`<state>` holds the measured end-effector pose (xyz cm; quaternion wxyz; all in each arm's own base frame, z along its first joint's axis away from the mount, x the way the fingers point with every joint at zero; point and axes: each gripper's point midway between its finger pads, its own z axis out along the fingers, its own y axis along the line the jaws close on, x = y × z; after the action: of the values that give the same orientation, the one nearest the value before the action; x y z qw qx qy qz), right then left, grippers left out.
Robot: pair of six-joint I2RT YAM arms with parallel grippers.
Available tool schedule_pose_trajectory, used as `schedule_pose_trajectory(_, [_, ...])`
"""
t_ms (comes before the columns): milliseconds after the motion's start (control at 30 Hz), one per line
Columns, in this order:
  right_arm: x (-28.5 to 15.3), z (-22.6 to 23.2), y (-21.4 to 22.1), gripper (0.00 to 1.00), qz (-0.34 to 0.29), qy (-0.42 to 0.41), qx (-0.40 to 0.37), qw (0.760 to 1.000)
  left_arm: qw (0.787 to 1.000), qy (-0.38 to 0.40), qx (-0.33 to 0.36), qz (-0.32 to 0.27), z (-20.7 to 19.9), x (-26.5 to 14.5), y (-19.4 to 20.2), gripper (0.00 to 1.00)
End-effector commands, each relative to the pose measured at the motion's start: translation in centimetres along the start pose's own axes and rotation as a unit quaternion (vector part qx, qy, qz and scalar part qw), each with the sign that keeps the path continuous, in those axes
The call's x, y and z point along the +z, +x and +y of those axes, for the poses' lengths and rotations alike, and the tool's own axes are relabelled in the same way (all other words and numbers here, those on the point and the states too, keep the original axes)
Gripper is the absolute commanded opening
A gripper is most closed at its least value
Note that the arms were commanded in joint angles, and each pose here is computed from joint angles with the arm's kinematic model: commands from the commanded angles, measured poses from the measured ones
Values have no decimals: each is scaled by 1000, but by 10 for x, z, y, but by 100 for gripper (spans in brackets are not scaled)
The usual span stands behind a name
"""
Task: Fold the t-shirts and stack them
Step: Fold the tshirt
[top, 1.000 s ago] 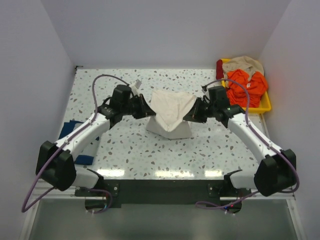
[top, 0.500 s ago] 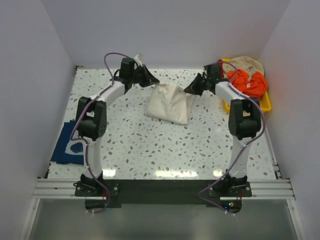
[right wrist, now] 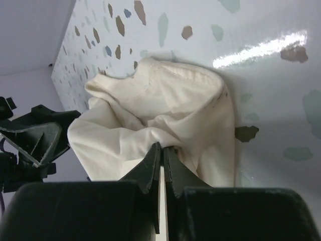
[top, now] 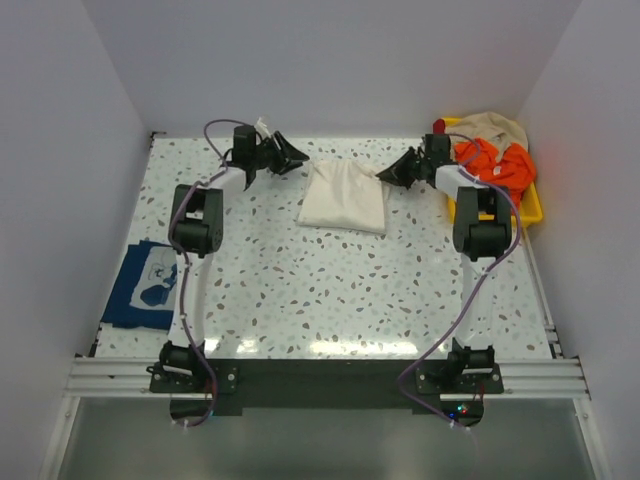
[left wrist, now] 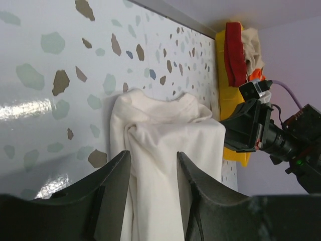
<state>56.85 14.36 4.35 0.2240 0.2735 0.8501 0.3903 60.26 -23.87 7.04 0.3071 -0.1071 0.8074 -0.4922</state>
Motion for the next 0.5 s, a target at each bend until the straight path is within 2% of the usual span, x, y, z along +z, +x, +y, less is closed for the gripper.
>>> schedule_pose_trajectory(0, [-2,27,-24,1,-34,-25,-17,999,996,58,49,-40,-51,-10,-31,48])
schedule_pose_trajectory(67, [6,20,-23,1,-28,-6,-22,999,998,26,39,-47,-35,-10,-21,49])
schedule_pose_trajectory(100, [8,14,-18,1,-20,6,-20,1000,998,20,40,-52,-40,-12,-19,49])
schedule_pose_trajectory(133, [10,8,-16,0,-17,15,-18,1000,998,-9,26,-55,-22,-12,-9,49])
schedule_pose_trajectory(200, [12,1,-5,0,-7,31,-18,999,998,-39,12,-54,-12,-19,12,49])
schedule_pose_trajectory(267, [13,-12,4,1,-5,61,-34,998,996,-50,17,-74,-11,-24,18,49])
schedule_pose_trajectory(300, [12,-11,10,1,-2,71,-42,997,995,-48,25,-80,-25,-27,21,50])
schedule_pose_trajectory(333, [13,-19,16,1,0,87,-51,995,994,-68,26,-83,-13,-31,31,51])
schedule_pose_trajectory(400, [13,-23,27,1,13,100,-58,993,992,-83,35,-87,-20,-37,39,53])
schedule_pose_trajectory(467, [12,-30,37,1,21,116,-69,991,989,-116,38,-83,-8,-41,54,54])
